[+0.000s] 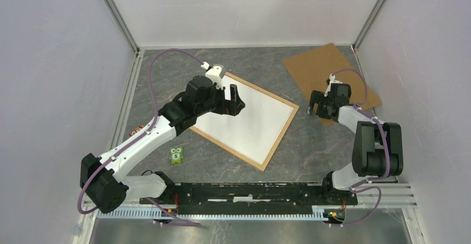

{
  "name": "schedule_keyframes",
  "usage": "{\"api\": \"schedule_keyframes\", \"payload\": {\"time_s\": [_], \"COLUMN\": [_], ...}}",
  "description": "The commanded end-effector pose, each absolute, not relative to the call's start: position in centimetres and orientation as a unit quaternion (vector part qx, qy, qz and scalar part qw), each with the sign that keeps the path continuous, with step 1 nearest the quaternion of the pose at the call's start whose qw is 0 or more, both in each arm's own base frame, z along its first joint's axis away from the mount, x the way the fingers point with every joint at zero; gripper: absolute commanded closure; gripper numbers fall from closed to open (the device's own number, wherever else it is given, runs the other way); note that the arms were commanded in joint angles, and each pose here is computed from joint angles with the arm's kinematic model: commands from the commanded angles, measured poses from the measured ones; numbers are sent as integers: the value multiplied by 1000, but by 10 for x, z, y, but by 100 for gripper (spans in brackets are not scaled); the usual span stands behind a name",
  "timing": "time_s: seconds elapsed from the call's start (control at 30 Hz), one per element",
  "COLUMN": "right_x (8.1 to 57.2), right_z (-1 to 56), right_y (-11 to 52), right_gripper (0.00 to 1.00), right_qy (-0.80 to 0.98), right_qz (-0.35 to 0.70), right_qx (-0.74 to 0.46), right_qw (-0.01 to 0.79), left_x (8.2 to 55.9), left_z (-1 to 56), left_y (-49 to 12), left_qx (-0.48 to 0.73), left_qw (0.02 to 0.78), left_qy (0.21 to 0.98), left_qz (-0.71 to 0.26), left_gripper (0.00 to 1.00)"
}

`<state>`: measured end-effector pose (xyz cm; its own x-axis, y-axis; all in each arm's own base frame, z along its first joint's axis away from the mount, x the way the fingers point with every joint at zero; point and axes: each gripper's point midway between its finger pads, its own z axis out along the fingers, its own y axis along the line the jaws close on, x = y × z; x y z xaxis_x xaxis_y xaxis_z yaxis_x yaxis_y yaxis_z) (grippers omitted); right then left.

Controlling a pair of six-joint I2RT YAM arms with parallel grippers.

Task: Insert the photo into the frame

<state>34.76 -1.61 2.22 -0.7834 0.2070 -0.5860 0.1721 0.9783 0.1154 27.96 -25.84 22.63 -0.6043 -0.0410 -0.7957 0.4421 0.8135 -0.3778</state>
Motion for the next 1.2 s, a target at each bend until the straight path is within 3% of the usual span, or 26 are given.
{"api": "schedule_keyframes", "payload": {"time_s": [0.0,0.1,0.33,0.5,0.67,0.93,1.17], "right_x": [326,335,425,486,524,580,598], "right_z": [23,48,135,174,164,118,95], "right_y": [42,43,-44,-89,-133,-184,-204], "right_gripper": [4,2,2,2,2,2,2], "right_qy": [937,927,904,857,841,845,841], "right_qz": [142,141,-41,-59,-100,-76,-70], "right_qx": [80,73,85,130,154,192,204], "right_qw": [311,339,417,494,509,493,497], "left_x": [279,275,273,265,262,264,265], "left_z": [253,251,237,246,248,218,203], "left_y": [-268,-274,-277,-284,-286,-296,-299], "left_qx": [127,125,128,167,193,202,198], "left_qw": [450,433,397,390,382,334,313], "left_qy": [826,830,851,841,840,861,871], "left_qz": [-314,-330,-318,-336,-334,-327,-323], "left_gripper": [0,0,0,0,0,0,0]}}
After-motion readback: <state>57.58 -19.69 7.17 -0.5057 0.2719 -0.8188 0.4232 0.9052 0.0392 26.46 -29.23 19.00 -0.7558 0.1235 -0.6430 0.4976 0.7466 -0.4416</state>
